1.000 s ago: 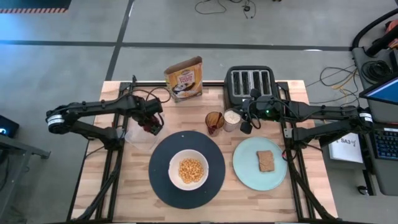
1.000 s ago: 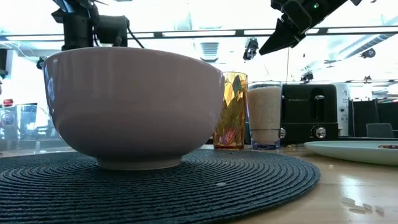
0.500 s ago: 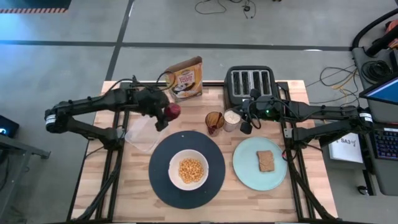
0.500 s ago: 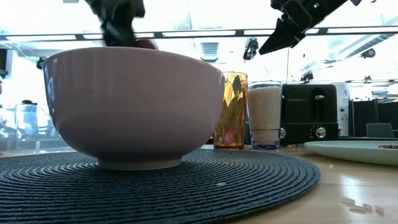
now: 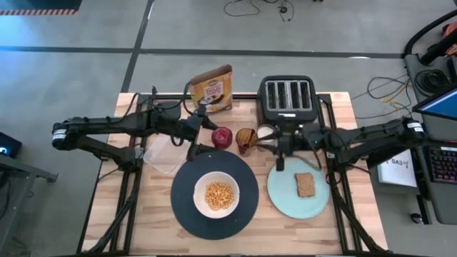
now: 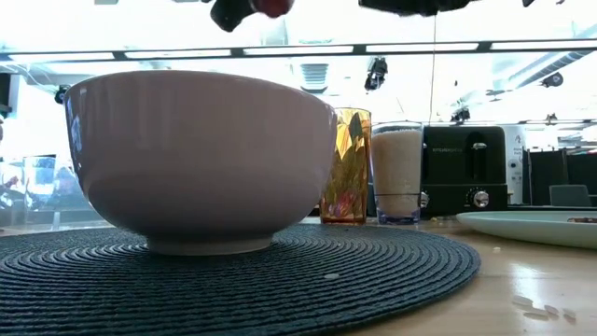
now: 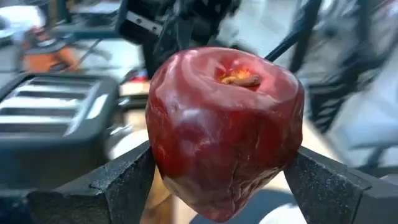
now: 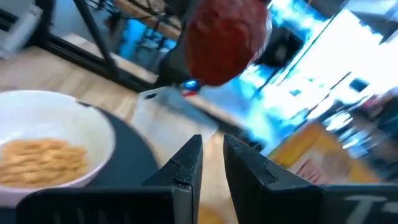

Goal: Arrange a breakfast setting
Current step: Put the apple on the blue plate beside the toasted bread

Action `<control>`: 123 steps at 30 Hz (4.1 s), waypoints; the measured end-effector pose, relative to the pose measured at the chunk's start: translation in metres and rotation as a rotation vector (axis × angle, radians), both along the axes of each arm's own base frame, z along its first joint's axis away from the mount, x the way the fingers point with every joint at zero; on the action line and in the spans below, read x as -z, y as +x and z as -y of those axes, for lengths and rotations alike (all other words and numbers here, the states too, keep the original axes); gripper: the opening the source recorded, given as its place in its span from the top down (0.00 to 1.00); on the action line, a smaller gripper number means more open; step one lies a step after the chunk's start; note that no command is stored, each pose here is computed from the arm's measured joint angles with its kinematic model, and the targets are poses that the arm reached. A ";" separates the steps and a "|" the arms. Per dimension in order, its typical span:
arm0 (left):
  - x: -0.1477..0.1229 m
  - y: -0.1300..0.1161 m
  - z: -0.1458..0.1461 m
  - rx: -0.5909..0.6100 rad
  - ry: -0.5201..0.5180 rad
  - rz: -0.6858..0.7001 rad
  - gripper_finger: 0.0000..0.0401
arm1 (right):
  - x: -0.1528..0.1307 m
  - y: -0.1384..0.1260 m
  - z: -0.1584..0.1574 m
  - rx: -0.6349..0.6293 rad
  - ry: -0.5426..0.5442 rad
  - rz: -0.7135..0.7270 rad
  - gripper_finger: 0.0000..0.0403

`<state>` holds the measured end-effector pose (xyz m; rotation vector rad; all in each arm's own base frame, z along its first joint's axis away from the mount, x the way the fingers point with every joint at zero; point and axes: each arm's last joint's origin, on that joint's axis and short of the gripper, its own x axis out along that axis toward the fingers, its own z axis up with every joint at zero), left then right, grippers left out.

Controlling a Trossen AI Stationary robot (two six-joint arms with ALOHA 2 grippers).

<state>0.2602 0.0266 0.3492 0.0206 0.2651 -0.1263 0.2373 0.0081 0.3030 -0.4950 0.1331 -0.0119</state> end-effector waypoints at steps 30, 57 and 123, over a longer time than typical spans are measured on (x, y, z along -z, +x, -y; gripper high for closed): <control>0.046 0.003 0.015 0.044 -0.497 0.112 0.23 | -0.034 0.096 -0.080 0.226 -0.428 -0.174 0.18; 0.057 0.008 0.017 0.051 -0.481 0.087 0.23 | -0.047 0.112 -0.067 0.105 -0.358 -0.248 0.13; 0.040 0.002 -0.028 -0.105 -0.526 0.275 0.23 | -0.079 0.100 -0.045 0.338 -0.434 -0.339 0.12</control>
